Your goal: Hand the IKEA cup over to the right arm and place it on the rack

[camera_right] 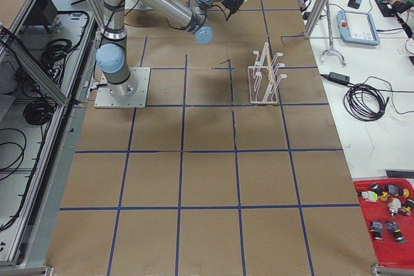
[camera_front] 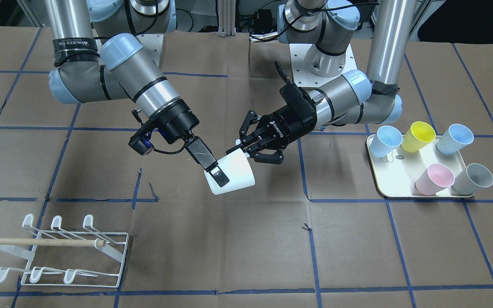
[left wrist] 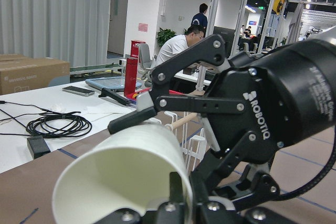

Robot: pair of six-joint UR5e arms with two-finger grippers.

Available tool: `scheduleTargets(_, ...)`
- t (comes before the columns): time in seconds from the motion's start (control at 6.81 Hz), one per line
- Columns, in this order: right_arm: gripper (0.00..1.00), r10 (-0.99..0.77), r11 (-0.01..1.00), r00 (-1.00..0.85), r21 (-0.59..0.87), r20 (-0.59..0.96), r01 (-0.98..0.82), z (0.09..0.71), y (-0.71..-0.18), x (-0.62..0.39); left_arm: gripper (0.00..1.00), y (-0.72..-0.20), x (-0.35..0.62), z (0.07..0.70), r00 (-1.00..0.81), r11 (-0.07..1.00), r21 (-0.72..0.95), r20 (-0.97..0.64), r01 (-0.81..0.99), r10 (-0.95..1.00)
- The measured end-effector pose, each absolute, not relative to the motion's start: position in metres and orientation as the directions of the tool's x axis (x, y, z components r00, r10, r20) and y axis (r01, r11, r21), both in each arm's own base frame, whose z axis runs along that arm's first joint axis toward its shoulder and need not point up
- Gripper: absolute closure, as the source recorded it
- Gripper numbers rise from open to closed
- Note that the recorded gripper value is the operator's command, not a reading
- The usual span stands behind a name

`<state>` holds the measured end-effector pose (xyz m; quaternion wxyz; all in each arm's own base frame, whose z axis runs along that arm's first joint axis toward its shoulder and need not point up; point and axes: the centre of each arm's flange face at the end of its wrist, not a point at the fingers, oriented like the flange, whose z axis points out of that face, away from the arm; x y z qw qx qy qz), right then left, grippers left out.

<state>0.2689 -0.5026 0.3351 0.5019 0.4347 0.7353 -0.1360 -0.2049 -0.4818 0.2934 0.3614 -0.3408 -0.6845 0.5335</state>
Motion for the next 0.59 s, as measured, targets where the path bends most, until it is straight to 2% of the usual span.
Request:
scheduleTargets(0.29, 0.50, 0.500, 0.586, -0.118, 0.235, -0.858, 0.776, 0.3355, -0.5027, 0.2688, 0.04, -0.4836, -0.2044, 0.2923, -0.514, 0.200, -0.976, 0.130, 0.082, 0.848)
scheduleTargets(0.59, 0.50, 0.499, 0.586, -0.117, 0.235, -0.859, 0.776, 0.3358, -0.5027, 0.2688, 0.01, -0.4840, -0.2025, 0.2968, -0.519, 0.197, -0.977, 0.129, 0.079, 0.845)
